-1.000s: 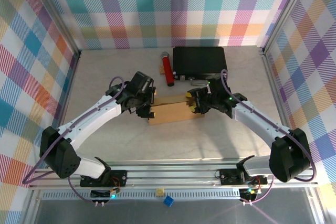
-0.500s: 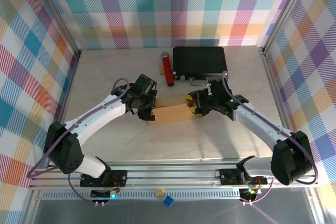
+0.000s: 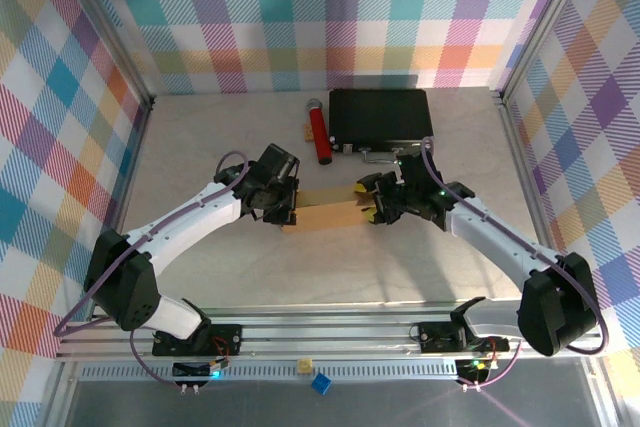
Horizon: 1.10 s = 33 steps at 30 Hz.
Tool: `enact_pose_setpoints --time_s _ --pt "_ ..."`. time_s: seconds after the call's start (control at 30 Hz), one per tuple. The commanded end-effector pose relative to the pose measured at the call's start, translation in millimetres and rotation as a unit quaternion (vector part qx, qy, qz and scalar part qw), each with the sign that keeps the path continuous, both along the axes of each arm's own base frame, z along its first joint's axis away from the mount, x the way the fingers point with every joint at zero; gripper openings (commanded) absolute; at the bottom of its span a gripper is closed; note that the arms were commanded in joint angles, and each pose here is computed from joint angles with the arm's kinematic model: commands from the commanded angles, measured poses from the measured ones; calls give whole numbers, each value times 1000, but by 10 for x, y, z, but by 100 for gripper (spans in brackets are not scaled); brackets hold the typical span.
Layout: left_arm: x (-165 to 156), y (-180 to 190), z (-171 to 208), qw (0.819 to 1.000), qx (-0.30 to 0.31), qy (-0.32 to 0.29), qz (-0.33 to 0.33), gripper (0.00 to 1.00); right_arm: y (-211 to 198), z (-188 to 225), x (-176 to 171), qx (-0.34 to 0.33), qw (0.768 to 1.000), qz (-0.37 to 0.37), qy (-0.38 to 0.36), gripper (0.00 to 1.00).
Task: Fold the paper box
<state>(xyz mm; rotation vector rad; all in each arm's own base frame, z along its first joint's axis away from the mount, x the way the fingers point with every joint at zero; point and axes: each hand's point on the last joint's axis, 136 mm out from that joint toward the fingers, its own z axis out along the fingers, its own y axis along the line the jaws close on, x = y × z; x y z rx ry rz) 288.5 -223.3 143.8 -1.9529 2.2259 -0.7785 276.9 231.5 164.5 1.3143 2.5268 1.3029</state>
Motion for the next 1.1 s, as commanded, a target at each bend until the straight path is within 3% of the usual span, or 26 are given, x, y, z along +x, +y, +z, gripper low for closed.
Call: enact_pose_setpoints --time_s 0.0,0.27,0.73,0.93,1.07 --pt "-107 71 -73 995 -20 40 89 54 -196 -132 -139 -40 999 3 23 60" --pt "-90 70 -77 995 -20 39 91 54 -520 -20 -104 -22 1000 -3 -6 71" --pt "-72 69 -91 995 -23 35 93 55 -747 -110 -113 -23 1000 -14 -7 47" --pt "-52 74 -92 995 -25 34 94 55 -751 -46 -118 -24 1000 -6 -18 46" --pt "-28 78 -101 994 -26 34 96 55 -768 -45 -177 -26 1000 2 -16 53"
